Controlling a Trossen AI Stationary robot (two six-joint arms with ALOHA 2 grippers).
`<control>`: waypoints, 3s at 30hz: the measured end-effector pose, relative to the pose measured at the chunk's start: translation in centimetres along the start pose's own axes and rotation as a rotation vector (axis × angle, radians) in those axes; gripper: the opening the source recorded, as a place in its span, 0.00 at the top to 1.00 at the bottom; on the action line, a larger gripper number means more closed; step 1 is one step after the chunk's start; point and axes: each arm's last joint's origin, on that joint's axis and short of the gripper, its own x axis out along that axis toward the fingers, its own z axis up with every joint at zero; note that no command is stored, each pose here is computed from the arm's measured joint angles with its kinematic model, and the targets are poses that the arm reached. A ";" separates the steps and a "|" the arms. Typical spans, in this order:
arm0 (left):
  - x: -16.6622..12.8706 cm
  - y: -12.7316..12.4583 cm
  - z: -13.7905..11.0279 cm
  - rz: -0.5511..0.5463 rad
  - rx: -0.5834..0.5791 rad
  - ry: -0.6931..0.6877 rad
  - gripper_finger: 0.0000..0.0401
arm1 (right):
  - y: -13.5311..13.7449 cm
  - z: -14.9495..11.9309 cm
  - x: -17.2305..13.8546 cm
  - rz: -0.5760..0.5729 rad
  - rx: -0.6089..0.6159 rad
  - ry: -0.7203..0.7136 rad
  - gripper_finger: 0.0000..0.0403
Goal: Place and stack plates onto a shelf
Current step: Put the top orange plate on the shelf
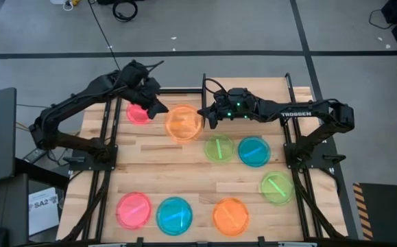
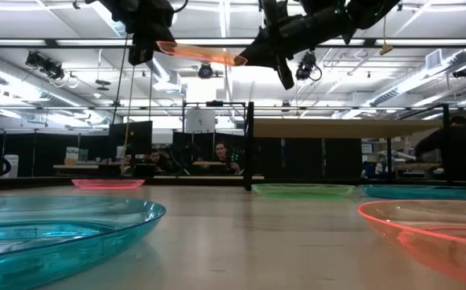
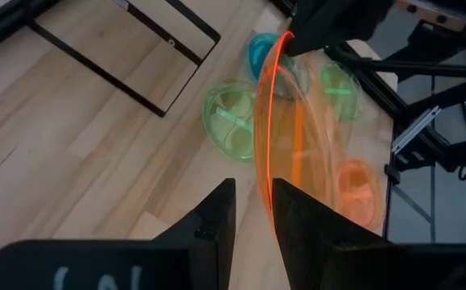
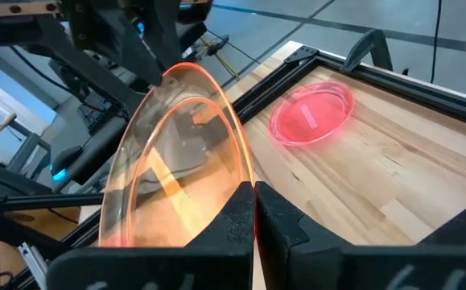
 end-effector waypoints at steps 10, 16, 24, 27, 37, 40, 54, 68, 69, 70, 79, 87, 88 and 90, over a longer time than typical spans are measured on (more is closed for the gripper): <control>-1.5 -0.6 -0.9 0.008 0.042 0.009 0.78 | -0.5 1.1 -1.6 -0.017 0.009 0.007 0.98; -2.1 -0.7 -1.6 0.036 0.037 0.040 0.78 | -0.7 2.3 -4.5 -0.061 0.013 0.006 0.98; -2.0 -0.7 -1.7 0.046 0.035 0.053 0.78 | -1.5 4.0 -10.8 -0.185 0.037 -0.017 0.98; -2.0 -0.7 -1.7 0.045 0.035 0.053 0.78 | -2.0 4.3 -13.4 -0.279 0.039 -0.040 0.98; -2.0 -0.7 -1.7 0.046 0.035 0.052 0.78 | -3.7 3.6 -19.6 -0.640 0.104 -0.076 0.98; -2.0 -0.7 -1.7 0.046 0.033 0.052 0.78 | -4.2 3.1 -20.2 -0.729 0.122 -0.045 0.98; -2.0 -0.7 -1.7 0.046 0.024 0.052 0.78 | -6.4 2.0 -22.1 -1.111 0.169 0.010 0.98; -2.0 -0.7 -1.7 0.046 0.024 0.052 0.78 | -7.5 1.8 -23.2 -1.263 0.205 0.029 0.98; -2.0 -0.7 -1.7 0.046 0.024 0.052 0.78 | -7.6 1.9 -23.2 -1.274 0.207 0.029 0.98; -2.0 -0.7 -1.7 0.046 0.024 0.052 0.78 | -7.8 1.9 -23.1 -1.281 0.210 0.031 0.98; -2.0 -0.7 -1.7 0.046 0.024 0.052 0.78 | -9.4 2.1 -21.8 -1.324 0.232 0.098 0.98; -2.0 -0.7 -1.7 0.046 0.024 0.052 0.78 | -10.3 2.2 -21.2 -1.348 0.247 0.128 0.95; -2.0 -0.7 -1.7 0.046 0.024 0.052 0.78 | -10.4 2.2 -21.2 -1.350 0.249 0.132 0.95; -2.0 -0.7 -1.7 0.046 0.024 0.052 0.78 | -10.6 2.2 -21.1 -1.355 0.253 0.138 0.94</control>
